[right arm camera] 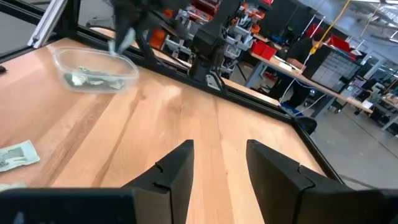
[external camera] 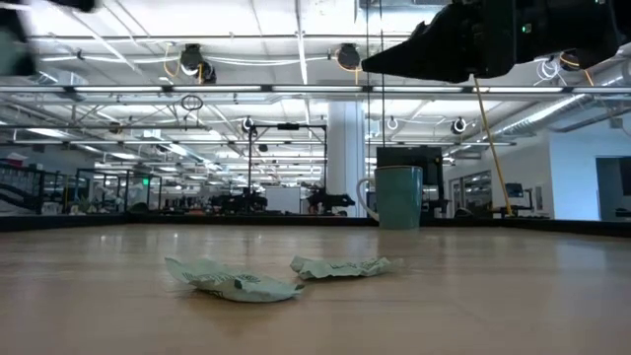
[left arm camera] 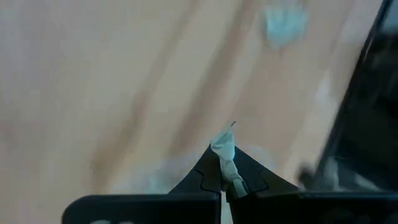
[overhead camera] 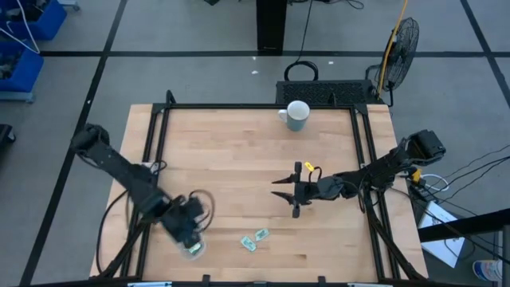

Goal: Pick and place Stevia / Truvia into bins
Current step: Put the stevia packet into the transparent container

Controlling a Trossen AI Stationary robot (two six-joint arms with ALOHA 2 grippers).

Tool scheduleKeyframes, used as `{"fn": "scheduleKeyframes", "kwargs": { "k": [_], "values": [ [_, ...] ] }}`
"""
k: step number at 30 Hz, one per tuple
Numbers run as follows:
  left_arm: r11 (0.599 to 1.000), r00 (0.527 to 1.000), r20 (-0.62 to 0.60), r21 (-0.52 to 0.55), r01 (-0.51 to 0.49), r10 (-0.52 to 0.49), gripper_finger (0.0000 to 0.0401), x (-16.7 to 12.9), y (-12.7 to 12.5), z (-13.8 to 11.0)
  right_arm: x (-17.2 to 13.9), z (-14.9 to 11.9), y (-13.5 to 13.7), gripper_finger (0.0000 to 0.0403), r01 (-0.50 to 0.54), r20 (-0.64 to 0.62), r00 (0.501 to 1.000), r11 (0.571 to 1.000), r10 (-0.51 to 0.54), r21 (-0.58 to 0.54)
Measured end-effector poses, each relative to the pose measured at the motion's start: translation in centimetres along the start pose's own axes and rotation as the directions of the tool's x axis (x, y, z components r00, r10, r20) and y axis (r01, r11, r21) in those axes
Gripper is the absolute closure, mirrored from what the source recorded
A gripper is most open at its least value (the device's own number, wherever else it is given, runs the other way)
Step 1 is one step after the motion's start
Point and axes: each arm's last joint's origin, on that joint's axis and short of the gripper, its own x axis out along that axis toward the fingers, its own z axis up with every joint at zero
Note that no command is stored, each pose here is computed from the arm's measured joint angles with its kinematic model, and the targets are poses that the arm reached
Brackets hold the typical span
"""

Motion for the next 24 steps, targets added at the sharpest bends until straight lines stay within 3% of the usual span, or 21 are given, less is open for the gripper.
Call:
{"fn": "scheduleKeyframes", "kwargs": {
  "k": [4,8,16,24],
  "values": [
    [0.995,0.994,-0.096,-0.087,-0.056,0.048,0.0395,0.3,-0.6,-3.3,0.0,0.0,0.0,0.0263,0.002,0.004,1.000,1.000,-0.002,0.002],
    [0.978,0.986,-0.122,-0.161,-0.130,0.111,0.0395,1.0,-0.7,-4.7,0.0,0.1,0.0,0.0263,0.003,0.007,1.000,1.000,-0.003,0.001],
    [0.914,0.936,-0.231,-0.248,-0.321,0.266,0.0362,3.6,0.2,-4.8,0.0,0.1,0.0,0.0264,0.004,0.011,1.000,1.000,-0.004,0.017],
    [0.888,0.920,-0.268,-0.286,-0.359,0.286,0.0330,4.3,0.5,-3.9,0.0,0.1,0.0,0.0263,0.000,0.008,1.000,0.999,0.000,0.038]
  ]
}}
